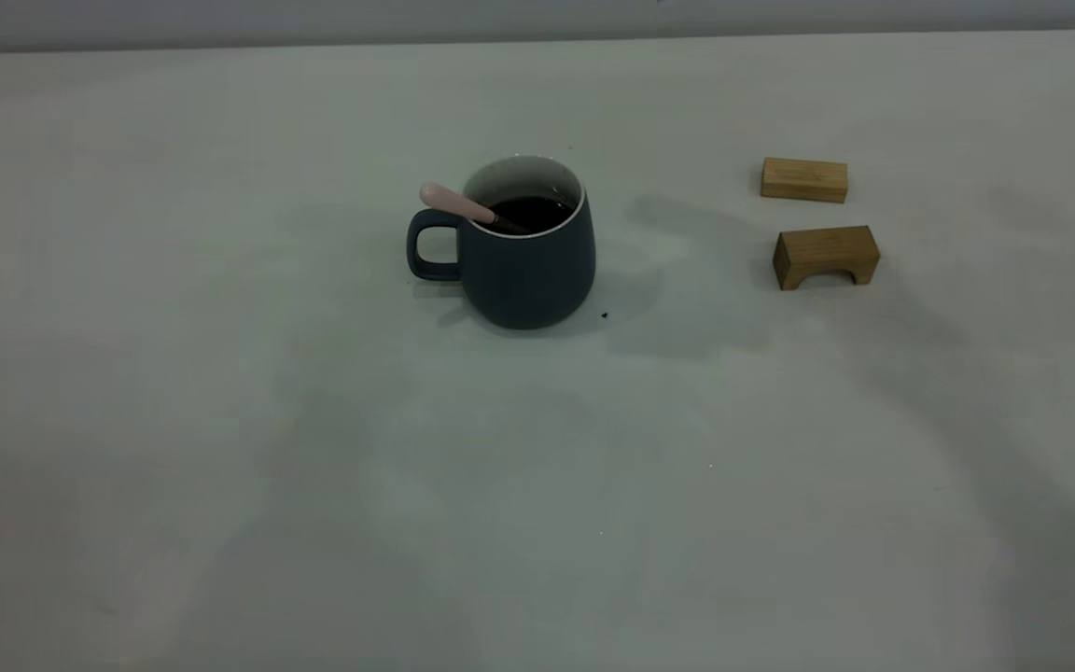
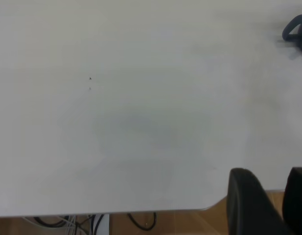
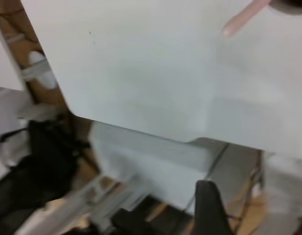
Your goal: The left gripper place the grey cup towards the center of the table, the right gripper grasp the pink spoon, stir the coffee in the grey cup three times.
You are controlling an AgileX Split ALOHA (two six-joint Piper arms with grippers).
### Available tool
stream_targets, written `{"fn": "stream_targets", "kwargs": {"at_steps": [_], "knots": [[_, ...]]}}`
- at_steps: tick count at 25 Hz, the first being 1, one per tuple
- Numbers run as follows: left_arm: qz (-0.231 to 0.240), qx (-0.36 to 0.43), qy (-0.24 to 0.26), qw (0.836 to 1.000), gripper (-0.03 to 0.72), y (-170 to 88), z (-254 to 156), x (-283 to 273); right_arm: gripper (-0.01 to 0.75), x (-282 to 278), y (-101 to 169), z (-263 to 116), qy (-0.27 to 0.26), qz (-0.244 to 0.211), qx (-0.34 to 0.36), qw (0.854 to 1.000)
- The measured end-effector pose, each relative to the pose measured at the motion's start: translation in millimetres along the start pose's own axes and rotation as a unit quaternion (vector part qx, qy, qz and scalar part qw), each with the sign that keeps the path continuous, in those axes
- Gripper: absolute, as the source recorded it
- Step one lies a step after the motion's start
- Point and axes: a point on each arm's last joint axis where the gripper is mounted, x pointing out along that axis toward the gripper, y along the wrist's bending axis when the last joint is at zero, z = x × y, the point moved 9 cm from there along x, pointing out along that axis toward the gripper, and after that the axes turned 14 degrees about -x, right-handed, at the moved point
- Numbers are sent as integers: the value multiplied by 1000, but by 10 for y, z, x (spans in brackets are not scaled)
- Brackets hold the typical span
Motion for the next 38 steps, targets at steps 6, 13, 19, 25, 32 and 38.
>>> {"fn": "stream_targets", "kwargs": {"at_steps": [6,13,19,25,32,38], "knots": [[0,0,0,1000,247,0,0,0,368,-696,498,-269,-45,-3,-83,996],[0,0,0,1000,247,0,0,0,229,-1359,603,-553,-111,-97,-210,966],[0,0,0,1000,247,0,0,0,201,-1789,201,-1033,-135,-236,-234,933],[0,0,0,1000,247,0,0,0,203,-1860,-423,-1972,-121,-321,-241,908],[0,0,0,1000,247,0,0,0,209,-1857,-821,-2761,-190,-342,-242,888],[0,0,0,1000,247,0,0,0,218,-1833,-1061,-3053,-258,-372,-229,862]]}}
